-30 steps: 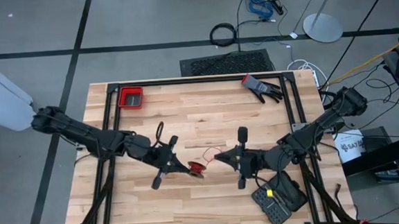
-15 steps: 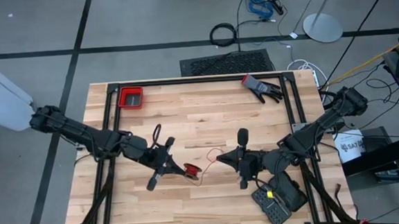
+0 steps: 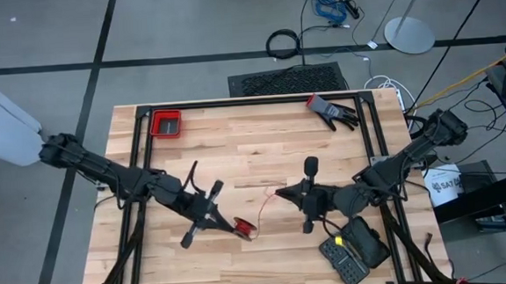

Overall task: Coil cords
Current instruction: Coil the red wire onto the spool

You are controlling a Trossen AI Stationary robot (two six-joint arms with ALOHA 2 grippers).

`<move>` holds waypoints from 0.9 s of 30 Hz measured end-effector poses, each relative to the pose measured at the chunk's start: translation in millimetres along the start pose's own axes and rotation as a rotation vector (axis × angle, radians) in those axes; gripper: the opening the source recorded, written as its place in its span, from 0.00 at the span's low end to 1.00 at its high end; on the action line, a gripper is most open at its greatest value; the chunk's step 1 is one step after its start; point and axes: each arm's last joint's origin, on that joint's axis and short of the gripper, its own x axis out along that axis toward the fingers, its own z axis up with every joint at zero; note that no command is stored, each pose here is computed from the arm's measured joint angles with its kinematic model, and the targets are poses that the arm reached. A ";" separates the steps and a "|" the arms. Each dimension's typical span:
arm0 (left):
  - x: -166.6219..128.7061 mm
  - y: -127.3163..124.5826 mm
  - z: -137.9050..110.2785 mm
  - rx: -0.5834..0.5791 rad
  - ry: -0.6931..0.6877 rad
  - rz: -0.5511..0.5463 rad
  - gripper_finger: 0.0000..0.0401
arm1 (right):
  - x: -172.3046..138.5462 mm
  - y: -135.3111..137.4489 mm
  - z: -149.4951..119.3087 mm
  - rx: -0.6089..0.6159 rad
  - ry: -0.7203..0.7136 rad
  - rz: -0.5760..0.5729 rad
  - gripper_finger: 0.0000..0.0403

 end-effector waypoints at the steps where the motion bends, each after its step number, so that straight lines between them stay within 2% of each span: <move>1: 2.6 0.2 -0.4 0.001 -0.008 -0.011 0.00 | 2.0 -1.1 -0.6 0.003 0.002 -0.006 0.00; 5: 12.1 2.1 -6.4 0.002 0.005 -0.028 0.00 | 7.5 -3.0 0.8 0.021 -0.017 -0.028 0.00; 8: 16.9 7.2 -11.0 -0.003 0.022 -0.015 0.00 | 9.4 -0.5 3.5 0.013 -0.057 0.010 0.00; 16: 20.3 17.0 -15.5 -0.017 0.040 0.017 0.00 | 10.4 0.5 7.3 -0.011 -0.100 0.021 0.00; 22: 16.6 16.2 -13.1 -0.017 0.038 0.017 0.00 | 6.9 4.0 8.8 -0.049 -0.108 0.030 0.00; 27: 14.6 15.8 -13.7 -0.020 0.054 0.017 0.00 | -7.9 3.5 15.7 -0.057 -0.146 0.046 0.00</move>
